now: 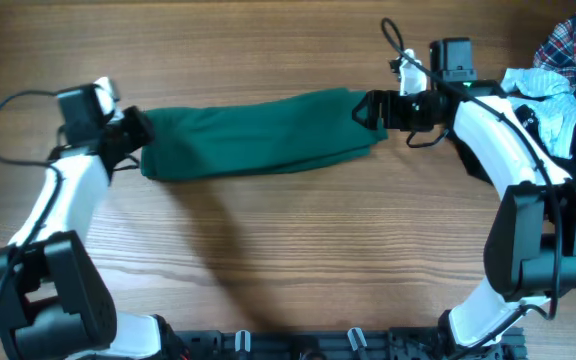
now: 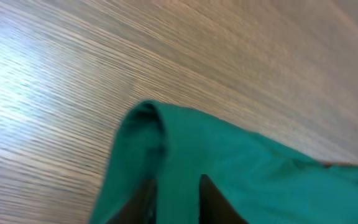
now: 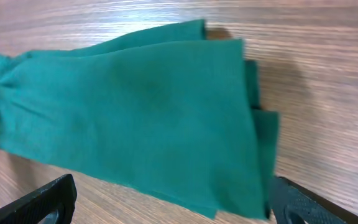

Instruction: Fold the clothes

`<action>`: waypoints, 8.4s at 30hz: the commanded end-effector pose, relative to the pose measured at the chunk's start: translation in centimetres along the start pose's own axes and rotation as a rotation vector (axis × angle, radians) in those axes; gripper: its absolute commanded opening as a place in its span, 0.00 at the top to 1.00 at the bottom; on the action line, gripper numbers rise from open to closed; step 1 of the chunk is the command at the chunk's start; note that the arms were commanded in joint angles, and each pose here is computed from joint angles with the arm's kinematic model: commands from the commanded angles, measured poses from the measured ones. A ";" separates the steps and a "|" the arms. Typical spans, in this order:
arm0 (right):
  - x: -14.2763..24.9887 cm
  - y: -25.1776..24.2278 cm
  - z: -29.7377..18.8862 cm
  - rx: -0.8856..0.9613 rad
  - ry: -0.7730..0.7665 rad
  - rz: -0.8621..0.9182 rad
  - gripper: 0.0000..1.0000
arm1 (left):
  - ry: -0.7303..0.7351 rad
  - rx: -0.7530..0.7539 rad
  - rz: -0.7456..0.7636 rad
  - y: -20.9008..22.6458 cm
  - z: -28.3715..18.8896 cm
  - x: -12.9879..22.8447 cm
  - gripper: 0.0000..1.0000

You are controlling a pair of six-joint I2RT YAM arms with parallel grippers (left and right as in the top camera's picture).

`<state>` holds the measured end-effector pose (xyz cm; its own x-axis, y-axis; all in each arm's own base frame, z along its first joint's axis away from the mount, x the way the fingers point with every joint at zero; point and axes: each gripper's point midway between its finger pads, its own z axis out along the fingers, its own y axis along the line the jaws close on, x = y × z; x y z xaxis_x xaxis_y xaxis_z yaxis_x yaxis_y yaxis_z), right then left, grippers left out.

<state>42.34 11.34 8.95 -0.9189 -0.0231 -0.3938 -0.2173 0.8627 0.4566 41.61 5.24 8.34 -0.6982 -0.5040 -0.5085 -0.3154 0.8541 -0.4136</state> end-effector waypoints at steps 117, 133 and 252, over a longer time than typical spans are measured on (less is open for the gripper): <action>-1.7 0.6 1.3 0.004 -0.031 0.043 0.28 | 0.078 0.167 0.340 -11.3 -0.8 -1.0 0.96; -0.7 1.1 1.8 0.002 0.004 0.034 0.82 | 0.042 0.228 0.417 -17.7 -0.4 1.4 0.96; 1.1 0.9 10.2 -0.056 0.064 0.118 0.17 | 0.095 0.427 0.555 -29.0 0.6 9.7 0.96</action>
<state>44.24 20.50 2.46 -0.9563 0.0011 -0.2923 -0.1911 0.7543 0.6281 43.85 -24.19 14.17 -0.7553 0.0351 -0.6544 0.3701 0.8470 -0.3817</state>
